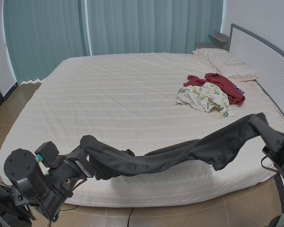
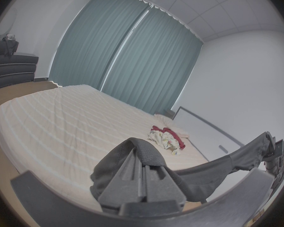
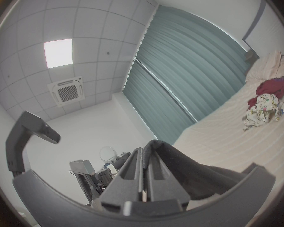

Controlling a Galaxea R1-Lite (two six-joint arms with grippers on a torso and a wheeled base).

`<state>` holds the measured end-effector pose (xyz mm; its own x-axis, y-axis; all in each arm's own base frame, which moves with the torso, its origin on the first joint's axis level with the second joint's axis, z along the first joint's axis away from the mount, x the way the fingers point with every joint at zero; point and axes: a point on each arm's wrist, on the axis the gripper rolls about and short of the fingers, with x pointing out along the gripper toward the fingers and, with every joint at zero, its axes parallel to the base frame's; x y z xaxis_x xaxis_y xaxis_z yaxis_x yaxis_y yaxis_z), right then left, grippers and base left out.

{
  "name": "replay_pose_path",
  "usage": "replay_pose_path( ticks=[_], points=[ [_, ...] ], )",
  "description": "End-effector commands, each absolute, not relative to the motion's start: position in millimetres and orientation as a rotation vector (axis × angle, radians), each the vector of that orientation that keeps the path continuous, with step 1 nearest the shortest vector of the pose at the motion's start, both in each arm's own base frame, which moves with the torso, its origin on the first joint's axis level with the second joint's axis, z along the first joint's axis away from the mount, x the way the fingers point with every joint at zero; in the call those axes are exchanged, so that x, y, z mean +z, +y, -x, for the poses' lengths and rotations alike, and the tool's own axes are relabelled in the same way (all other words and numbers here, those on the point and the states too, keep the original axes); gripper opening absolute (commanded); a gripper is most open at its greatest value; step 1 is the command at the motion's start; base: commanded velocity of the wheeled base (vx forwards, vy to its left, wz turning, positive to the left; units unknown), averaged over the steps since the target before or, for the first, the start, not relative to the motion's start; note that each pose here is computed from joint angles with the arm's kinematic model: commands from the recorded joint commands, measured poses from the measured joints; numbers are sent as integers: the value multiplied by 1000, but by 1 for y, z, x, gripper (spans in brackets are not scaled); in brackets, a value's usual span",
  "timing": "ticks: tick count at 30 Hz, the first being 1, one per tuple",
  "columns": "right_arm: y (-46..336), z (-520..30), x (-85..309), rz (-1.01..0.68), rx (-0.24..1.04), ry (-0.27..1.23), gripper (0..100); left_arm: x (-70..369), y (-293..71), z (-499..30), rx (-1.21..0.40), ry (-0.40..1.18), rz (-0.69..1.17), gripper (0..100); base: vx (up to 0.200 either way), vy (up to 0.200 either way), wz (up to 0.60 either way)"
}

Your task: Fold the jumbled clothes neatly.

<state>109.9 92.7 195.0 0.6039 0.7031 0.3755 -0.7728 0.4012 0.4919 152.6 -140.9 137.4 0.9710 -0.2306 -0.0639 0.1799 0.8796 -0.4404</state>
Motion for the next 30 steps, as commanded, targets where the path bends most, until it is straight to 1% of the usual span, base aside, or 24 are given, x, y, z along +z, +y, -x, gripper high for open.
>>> replay_pose_path(
  ticks=[1,2,3,5,8,9,10,11,12,14,16,17,20,23,30],
  points=[
    [81,-95,225,-715,1002,-282,0,166,-127,-140,-242,6,530,0,0,0,0],
    [85,-103,233,-729,985,-308,0,171,-124,-139,-237,-19,518,0,0,0,0],
    [85,-103,233,-729,985,-308,0,171,-124,-139,-237,-19,518,0,0,0,0],
    [96,-129,237,-765,899,-292,0,174,-118,-144,-201,-45,482,0,0,0,0],
    [102,-174,237,-750,784,-286,0,183,-117,-164,-141,-84,484,0,0,0,0],
    [104,-189,237,-744,756,-289,0,184,-118,-169,-130,-88,484,0,0,0,0],
    [104,-189,237,-744,756,-289,0,184,-119,-180,-103,-91,482,0,0,0,0],
    [108,-218,234,-735,709,-289,0,182,-120,-188,-79,-86,474,0,0,0,0],
    [110,-232,232,-734,686,-288,0,178,-120,-197,-57,-76,463,0,0,0,0],
    [116,-254,225,-728,662,-274,0,168,-124,-212,-28,-45,442,0,0,0,0],
    [120,-263,215,-721,650,-244,0,161,-125,-218,-13,-24,431,0,0,0,0],
    [124,-272,201,-710,636,-201,0,149,-126,-227,5,8,409,0,200,0,0],
    [129,-288,178,-696,606,-140,0,135,-130,-241,9,50,395,0,200,0,0],
    [127,-298,170,-690,582,-124,0,129,-134,-251,20,60,405,0,200,0,0],
    [122,-312,185,-689,565,-170,0,127,-138,-268,40,51,417,0,200,0,0]
  ],
)
